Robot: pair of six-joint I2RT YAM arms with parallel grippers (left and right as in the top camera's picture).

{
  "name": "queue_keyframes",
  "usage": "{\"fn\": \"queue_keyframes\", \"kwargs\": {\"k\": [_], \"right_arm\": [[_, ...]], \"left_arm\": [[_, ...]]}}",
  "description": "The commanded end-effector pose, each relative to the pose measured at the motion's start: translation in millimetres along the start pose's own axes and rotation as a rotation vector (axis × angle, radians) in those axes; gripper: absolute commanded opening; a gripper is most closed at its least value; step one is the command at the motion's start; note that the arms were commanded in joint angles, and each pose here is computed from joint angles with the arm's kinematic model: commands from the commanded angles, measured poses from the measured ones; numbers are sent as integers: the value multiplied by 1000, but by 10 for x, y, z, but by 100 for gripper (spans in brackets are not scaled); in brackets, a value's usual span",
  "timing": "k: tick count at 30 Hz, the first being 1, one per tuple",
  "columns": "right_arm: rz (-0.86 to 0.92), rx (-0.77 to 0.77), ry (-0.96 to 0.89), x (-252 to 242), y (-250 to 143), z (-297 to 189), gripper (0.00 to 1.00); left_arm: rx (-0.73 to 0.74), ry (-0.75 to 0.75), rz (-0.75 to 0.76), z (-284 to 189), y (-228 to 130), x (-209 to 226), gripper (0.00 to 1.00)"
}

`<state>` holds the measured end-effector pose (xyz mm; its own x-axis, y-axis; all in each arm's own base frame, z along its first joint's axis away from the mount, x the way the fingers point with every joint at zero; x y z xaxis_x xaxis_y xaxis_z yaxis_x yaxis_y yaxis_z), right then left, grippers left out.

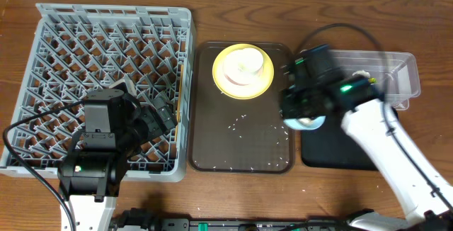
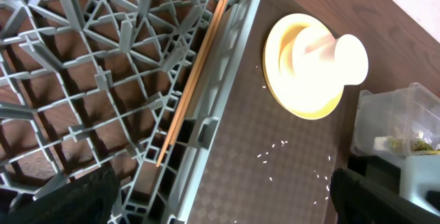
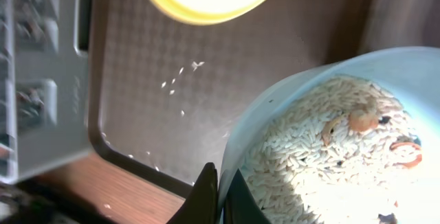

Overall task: Sort waste into correct bins and load items into the dishwasher
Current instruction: 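Carry the blue bowl over the black tray with the right gripper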

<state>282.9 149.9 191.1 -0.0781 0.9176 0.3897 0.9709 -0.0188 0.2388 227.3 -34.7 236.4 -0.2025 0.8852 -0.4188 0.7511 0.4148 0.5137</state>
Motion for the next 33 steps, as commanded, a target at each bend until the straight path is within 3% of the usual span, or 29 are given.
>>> {"fn": "queue_keyframes", "kwargs": {"k": [1, 6, 17, 28, 33], "right_arm": [[48, -1, 202, -117, 85, -214, 1], [185, -15, 237, -573, 103, -307, 1], [315, -47, 260, -1023, -172, -239, 1], [457, -268, 549, -1511, -280, -378, 1], [500, -419, 767, -1658, -400, -503, 1]], "left_arm": [[-16, 1, -6, -34, 41, -9, 99], [-16, 1, -6, -34, 41, -9, 99], [-16, 1, -6, -34, 41, -9, 99], [-16, 1, -6, -34, 41, -9, 99], [-16, 1, -6, -34, 41, -9, 99]]}}
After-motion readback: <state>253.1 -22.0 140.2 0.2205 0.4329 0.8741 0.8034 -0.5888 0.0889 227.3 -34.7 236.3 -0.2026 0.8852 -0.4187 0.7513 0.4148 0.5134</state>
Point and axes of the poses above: each gripper's point midway between its finger pads, its own z axis out along the fingers, its own x axis along the line the jaws close on, y = z × x, the point moved 4 cm from there along -z, back along the fingers, and after that the axes turned 4 degrees about z, right-handed, at the moved point
